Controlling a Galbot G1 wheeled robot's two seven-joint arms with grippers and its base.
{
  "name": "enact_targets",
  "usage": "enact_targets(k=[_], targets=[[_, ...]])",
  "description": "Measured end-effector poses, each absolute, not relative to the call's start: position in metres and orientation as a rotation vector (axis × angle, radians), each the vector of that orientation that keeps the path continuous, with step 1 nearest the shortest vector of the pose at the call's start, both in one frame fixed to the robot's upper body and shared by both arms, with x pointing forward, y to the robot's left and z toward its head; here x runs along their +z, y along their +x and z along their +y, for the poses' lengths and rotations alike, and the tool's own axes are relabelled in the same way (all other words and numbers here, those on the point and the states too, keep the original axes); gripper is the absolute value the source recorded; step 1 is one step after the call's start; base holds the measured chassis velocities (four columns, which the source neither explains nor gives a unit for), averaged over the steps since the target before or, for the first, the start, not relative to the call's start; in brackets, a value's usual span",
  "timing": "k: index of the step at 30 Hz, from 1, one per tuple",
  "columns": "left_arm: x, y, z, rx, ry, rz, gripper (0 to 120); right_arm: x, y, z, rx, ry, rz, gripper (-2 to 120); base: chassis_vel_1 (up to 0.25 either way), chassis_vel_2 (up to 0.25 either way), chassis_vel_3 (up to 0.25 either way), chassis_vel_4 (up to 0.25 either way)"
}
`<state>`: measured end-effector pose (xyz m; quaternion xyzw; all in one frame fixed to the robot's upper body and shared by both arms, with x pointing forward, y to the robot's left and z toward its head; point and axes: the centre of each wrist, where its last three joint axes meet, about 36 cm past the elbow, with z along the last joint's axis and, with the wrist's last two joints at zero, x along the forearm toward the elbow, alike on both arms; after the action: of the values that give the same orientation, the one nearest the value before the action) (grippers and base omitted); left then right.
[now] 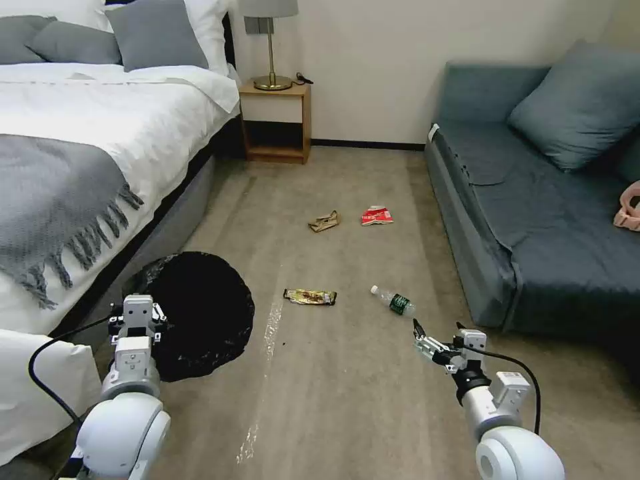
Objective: Pick up the trash bin, then pick up the garbage on the floor and place it into the trash bin.
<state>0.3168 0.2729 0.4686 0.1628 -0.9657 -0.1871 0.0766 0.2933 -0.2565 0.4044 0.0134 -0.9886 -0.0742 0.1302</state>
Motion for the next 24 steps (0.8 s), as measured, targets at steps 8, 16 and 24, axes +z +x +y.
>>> enact_targets(k=[8, 16, 24], targets=[[0.466, 0.319, 0.273, -0.570, 0.487, -2.891, 4, 0.400, 0.299, -0.258, -0.245, 0.036, -2.871, 100, 0.000, 0.000, 0.000, 0.000], [0.458, 0.323, 0.274, -0.572, 0.488, -2.882, 4, 0.394, 0.303, -0.260, -0.261, 0.041, -2.867, 100, 0.000, 0.000, 0.000, 0.000], [0.451, 0.325, 0.273, -0.566, 0.487, -2.876, 4, 0.389, 0.305, -0.261, -0.271, 0.052, -2.866, 100, 0.000, 0.000, 0.000, 0.000]])
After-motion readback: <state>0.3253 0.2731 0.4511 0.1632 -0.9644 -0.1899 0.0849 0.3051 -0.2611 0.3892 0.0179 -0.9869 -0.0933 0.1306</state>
